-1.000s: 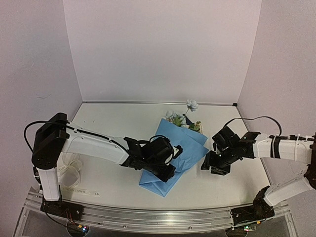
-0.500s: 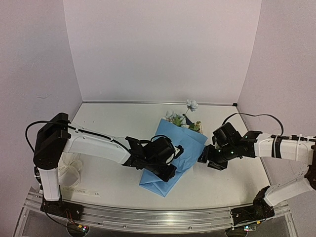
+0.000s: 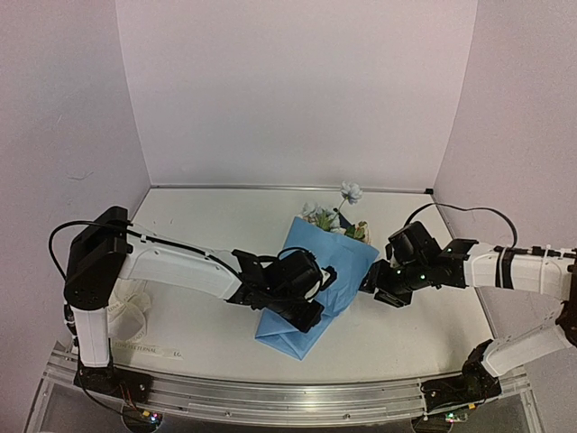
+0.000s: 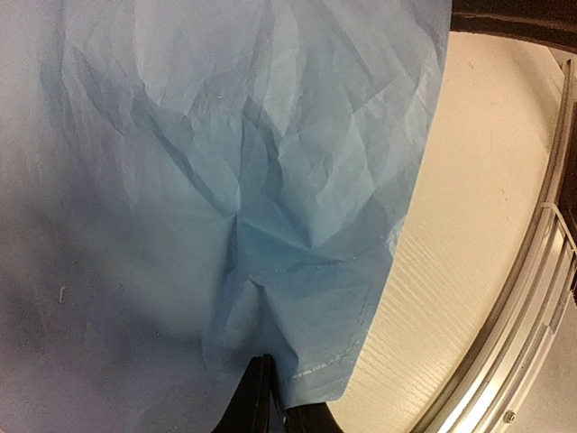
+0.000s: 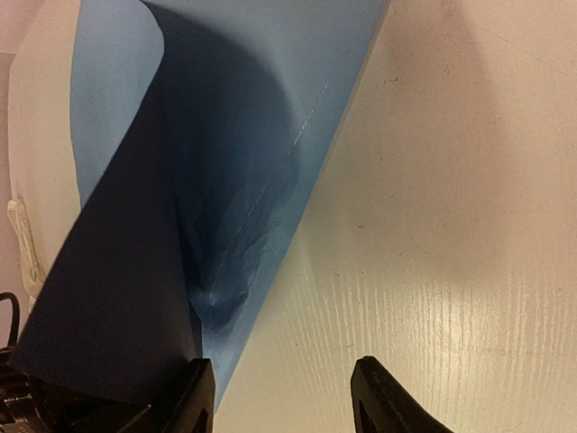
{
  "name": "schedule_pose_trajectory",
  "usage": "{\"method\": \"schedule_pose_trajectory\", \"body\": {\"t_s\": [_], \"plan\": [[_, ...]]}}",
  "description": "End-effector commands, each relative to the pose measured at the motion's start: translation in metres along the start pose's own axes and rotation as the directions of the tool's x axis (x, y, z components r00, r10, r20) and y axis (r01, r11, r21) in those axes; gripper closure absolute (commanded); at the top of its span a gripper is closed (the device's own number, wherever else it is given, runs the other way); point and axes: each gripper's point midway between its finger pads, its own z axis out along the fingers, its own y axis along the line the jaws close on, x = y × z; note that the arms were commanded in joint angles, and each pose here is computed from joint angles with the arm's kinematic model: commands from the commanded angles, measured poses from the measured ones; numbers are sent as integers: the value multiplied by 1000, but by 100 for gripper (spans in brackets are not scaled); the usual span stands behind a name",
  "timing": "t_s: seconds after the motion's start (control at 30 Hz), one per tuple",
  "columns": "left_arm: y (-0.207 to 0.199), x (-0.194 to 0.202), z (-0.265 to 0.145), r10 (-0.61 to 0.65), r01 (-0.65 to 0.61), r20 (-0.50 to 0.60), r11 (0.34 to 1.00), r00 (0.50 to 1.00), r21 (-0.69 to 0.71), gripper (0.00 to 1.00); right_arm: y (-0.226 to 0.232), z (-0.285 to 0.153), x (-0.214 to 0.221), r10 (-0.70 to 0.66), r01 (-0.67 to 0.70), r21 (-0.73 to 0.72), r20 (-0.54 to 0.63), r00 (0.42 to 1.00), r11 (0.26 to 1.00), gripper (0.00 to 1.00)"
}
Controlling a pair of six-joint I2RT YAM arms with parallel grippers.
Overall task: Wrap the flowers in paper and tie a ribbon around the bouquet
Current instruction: Fold the left corner of the flattened wrapping paper at the center of the board.
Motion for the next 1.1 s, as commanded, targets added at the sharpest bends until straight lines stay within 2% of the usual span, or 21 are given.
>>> {"method": "schedule_pose_trajectory", "body": {"t_s": [0.0,0.63,0.87,1.07], "plan": [[-11,-17,-3,21,-22,36,1000,999,23,92,10,-13,-7,1,2,-58,53,999,998,47],[-11,-20,-2,20,-20,42,1000,999,22,92,17,-25,1,-30,35,-97,56,998,995,46],[-11,-19,-3,14,-15,45,1000,999,23,92,8,-16,-1,-29,31,-41,53,998,999,45],[-11,-19,-5,13,-14,47,1000,999,24,92,13,1,-11,-14,15,-19,49,999,1000,52]]}}
